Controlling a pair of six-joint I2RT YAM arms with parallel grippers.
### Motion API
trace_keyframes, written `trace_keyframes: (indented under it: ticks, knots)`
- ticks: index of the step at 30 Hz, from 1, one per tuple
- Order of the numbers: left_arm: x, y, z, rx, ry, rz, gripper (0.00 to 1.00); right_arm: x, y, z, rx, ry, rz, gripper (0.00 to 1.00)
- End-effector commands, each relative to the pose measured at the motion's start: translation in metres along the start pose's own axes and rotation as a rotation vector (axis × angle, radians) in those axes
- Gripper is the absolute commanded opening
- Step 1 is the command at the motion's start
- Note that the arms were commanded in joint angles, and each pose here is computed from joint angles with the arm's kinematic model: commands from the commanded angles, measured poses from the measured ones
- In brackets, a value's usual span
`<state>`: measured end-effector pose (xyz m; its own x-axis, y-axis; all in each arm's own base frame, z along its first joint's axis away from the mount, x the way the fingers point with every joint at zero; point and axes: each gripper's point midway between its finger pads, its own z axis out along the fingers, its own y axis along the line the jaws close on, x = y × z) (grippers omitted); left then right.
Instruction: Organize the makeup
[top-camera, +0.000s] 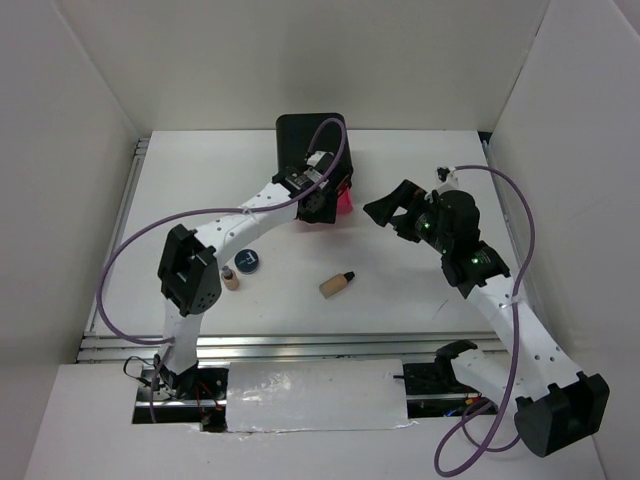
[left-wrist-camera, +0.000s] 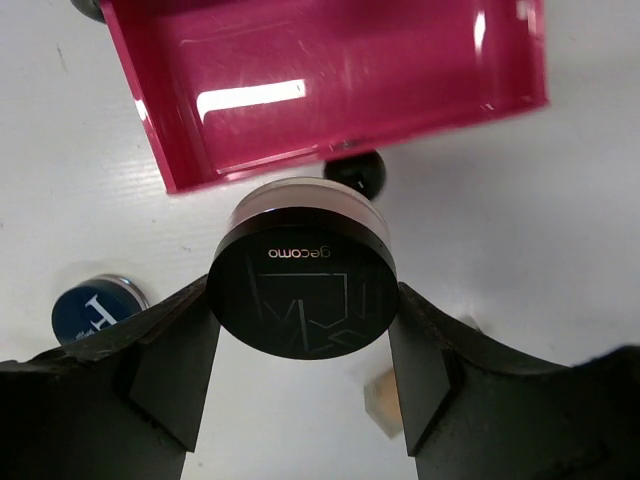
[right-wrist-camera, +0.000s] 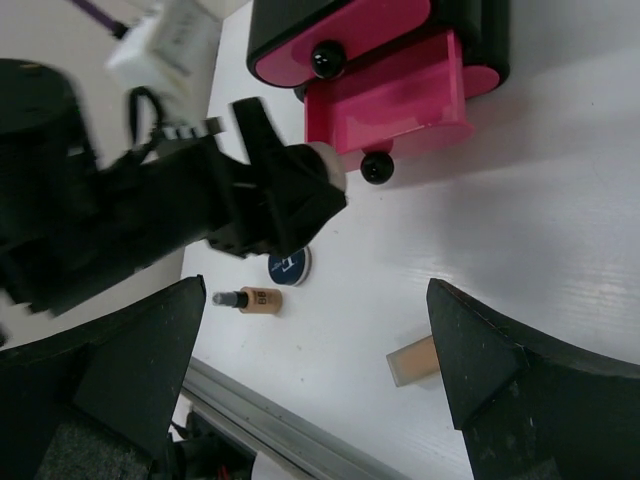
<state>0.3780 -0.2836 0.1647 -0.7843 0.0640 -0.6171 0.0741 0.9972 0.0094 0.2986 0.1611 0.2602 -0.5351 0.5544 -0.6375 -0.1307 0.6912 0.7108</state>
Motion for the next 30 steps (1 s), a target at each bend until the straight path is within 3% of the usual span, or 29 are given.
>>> trace_keyframes:
  ticks: [1, 8, 21, 28, 30]
  knots:
    - [-0.041, 0.008, 0.002, -0.049, -0.127, -0.040, 0.26, -0.025, 0.027, -0.016, -0.053, -0.052, -0.048, 1.00]
    - [-0.072, 0.016, -0.001, -0.032, -0.199, -0.104, 0.28, -0.025, 0.028, -0.015, -0.057, -0.049, -0.044, 1.00]
    - [-0.068, 0.022, 0.026, -0.026, -0.232, -0.103, 0.29, -0.027, 0.033, -0.017, -0.076, -0.047, -0.055, 1.00]
    - [-0.067, 0.022, 0.036, -0.035, -0.214, -0.101, 0.38, -0.025, 0.036, -0.018, -0.092, -0.042, -0.051, 1.00]
    - [-0.063, 0.023, 0.043, -0.043, -0.198, -0.105, 0.34, -0.024, 0.036, -0.018, -0.094, -0.040, -0.051, 1.00]
